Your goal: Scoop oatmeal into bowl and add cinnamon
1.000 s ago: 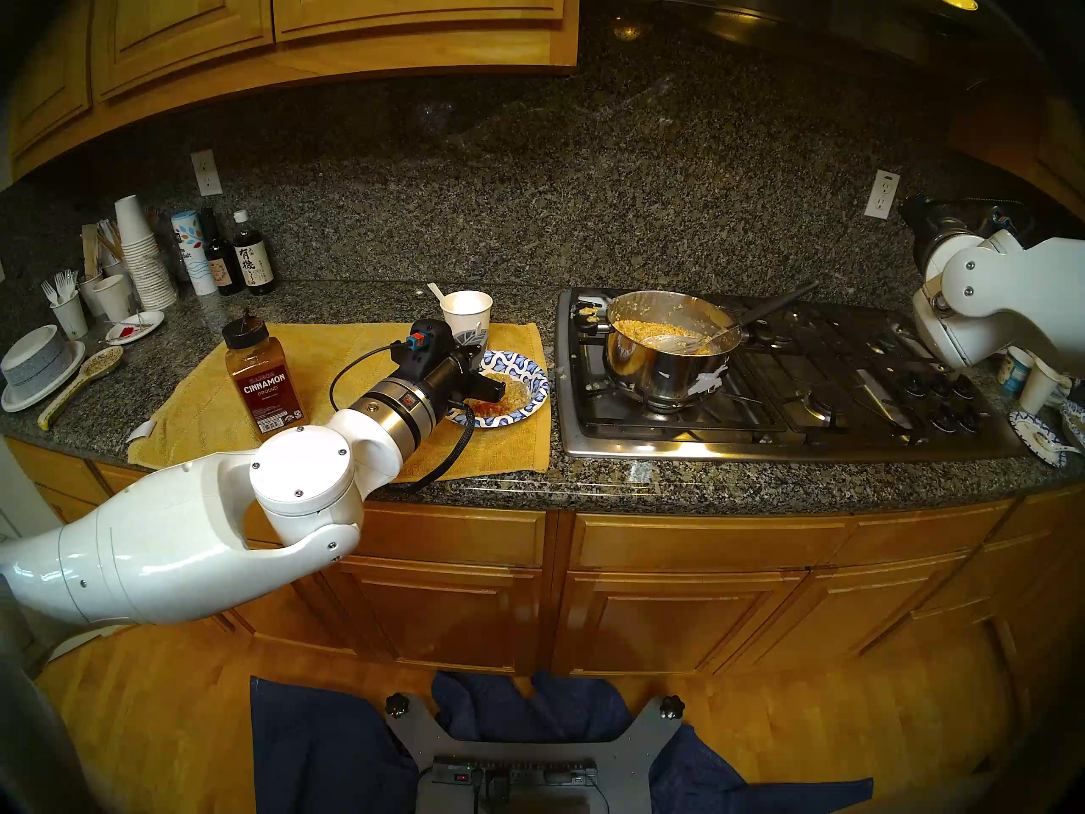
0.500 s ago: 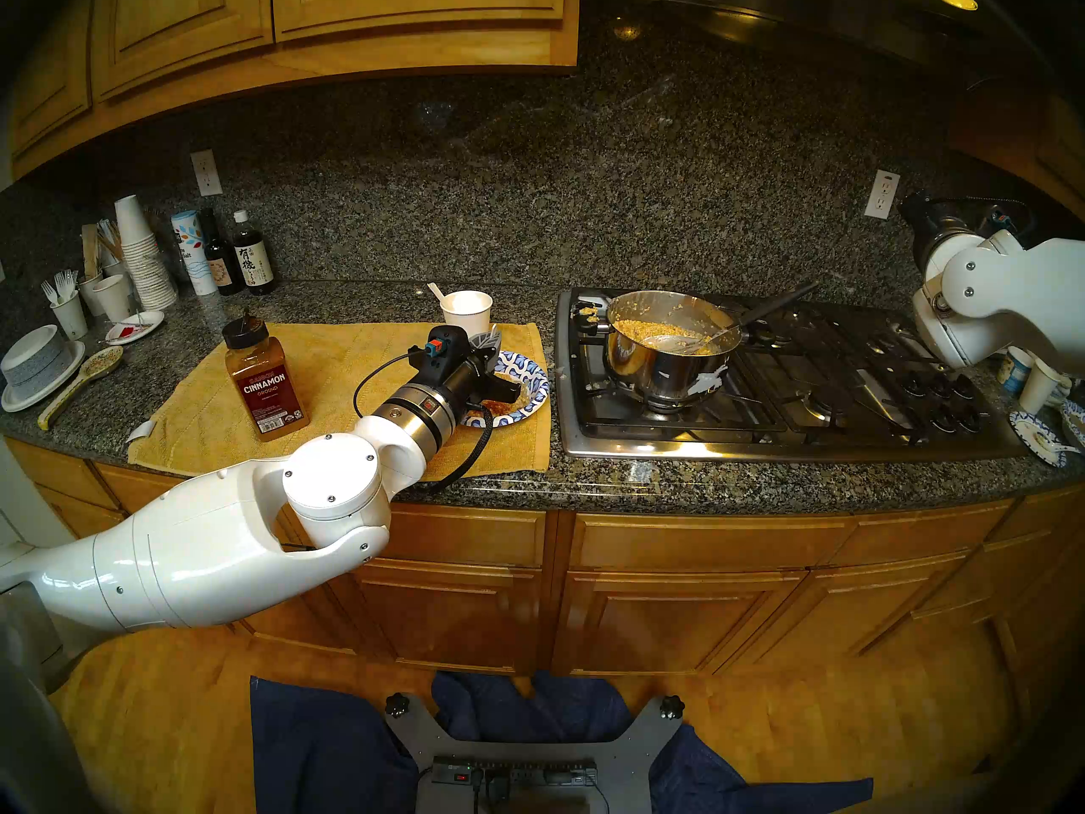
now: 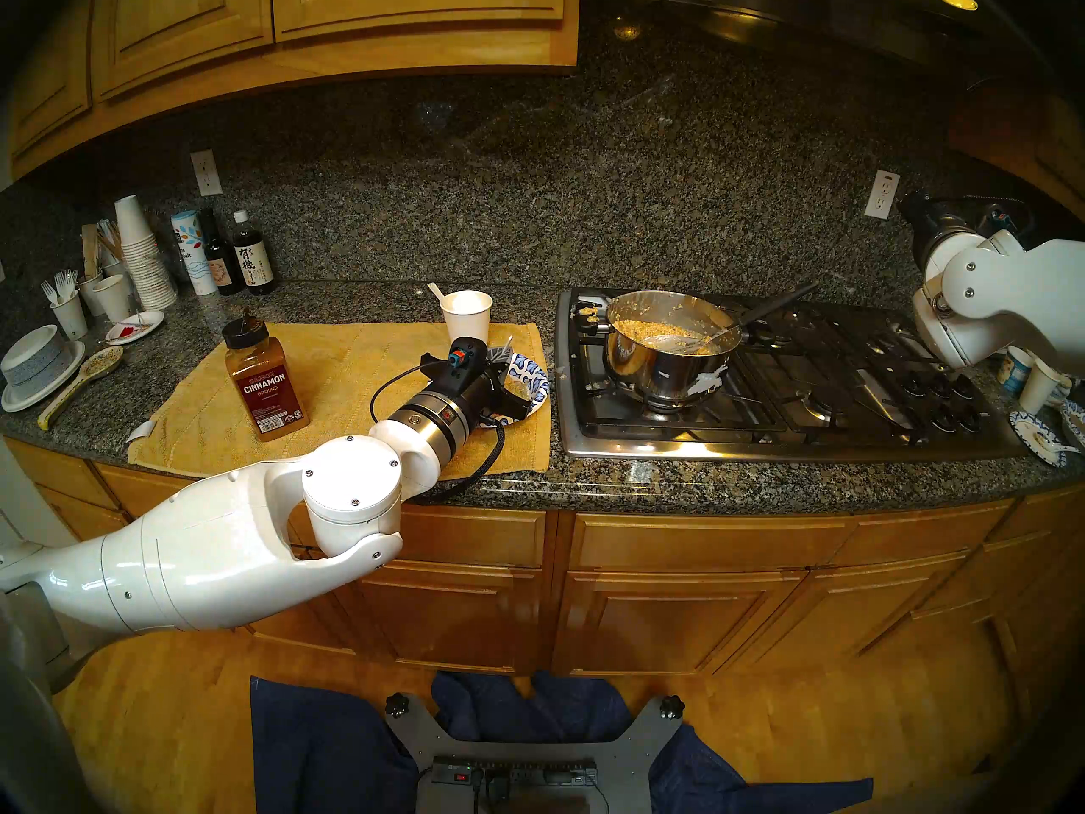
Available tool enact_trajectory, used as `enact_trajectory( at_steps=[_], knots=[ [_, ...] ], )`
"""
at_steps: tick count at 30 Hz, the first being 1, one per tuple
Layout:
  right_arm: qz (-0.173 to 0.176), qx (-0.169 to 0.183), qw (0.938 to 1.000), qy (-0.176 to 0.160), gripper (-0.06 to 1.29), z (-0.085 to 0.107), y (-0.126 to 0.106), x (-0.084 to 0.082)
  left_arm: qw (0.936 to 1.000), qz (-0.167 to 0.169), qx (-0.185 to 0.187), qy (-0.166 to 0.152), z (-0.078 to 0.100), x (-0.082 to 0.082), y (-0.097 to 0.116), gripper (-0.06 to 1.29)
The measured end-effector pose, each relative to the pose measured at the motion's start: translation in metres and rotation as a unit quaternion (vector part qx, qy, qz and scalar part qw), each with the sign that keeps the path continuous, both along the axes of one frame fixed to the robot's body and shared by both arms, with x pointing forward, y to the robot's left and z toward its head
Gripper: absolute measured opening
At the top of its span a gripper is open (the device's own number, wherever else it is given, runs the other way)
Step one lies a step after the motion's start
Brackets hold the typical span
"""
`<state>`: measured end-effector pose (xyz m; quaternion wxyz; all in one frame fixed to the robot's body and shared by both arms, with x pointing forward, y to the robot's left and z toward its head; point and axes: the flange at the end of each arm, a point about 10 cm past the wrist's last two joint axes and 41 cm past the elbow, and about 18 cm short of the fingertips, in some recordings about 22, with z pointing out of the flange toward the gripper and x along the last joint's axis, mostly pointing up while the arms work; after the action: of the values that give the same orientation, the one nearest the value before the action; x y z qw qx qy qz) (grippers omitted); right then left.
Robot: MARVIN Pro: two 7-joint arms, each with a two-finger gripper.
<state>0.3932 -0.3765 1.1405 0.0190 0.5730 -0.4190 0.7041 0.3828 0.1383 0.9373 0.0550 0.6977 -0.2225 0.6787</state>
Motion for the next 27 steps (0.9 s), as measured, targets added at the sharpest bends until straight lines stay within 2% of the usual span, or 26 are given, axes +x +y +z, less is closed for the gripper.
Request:
enact_trajectory(
  at_steps=[3,8,9,10,11,13,22,27],
  knots=[
    [0.001,0.000,1.0000,-0.001,1.24,0.000,0.000,0.000,0.9999,0.003,0.009,0.005,-0.001,-0.001,0.000,0.00],
    [0.001,-0.001,1.0000,-0.002,1.24,0.000,0.000,0.000,0.9997,0.007,0.020,0.011,-0.002,-0.001,-0.001,0.17],
    [0.001,-0.001,1.0000,-0.002,1.24,0.000,0.000,0.000,0.9997,0.008,0.021,0.012,-0.002,-0.002,-0.002,0.28],
    [0.002,-0.001,1.0000,-0.002,1.24,0.000,0.000,0.000,0.9996,0.009,0.024,0.013,-0.002,-0.002,-0.002,0.85],
    [0.002,-0.001,1.0000,-0.002,1.24,0.000,0.000,0.000,0.9995,0.010,0.025,0.014,-0.002,-0.002,-0.003,1.10],
    [0.002,-0.001,1.0000,-0.003,1.24,0.000,0.000,0.000,0.9995,0.010,0.027,0.015,-0.002,-0.002,-0.003,1.23],
    [0.002,0.000,1.0000,-0.003,1.24,0.000,0.000,0.000,0.9997,0.007,0.022,0.011,0.007,-0.006,-0.008,1.23],
    [0.001,0.001,1.0000,-0.001,1.24,-0.001,-0.001,0.000,1.0000,-0.003,0.006,-0.004,0.028,-0.015,-0.011,1.23]
  ],
)
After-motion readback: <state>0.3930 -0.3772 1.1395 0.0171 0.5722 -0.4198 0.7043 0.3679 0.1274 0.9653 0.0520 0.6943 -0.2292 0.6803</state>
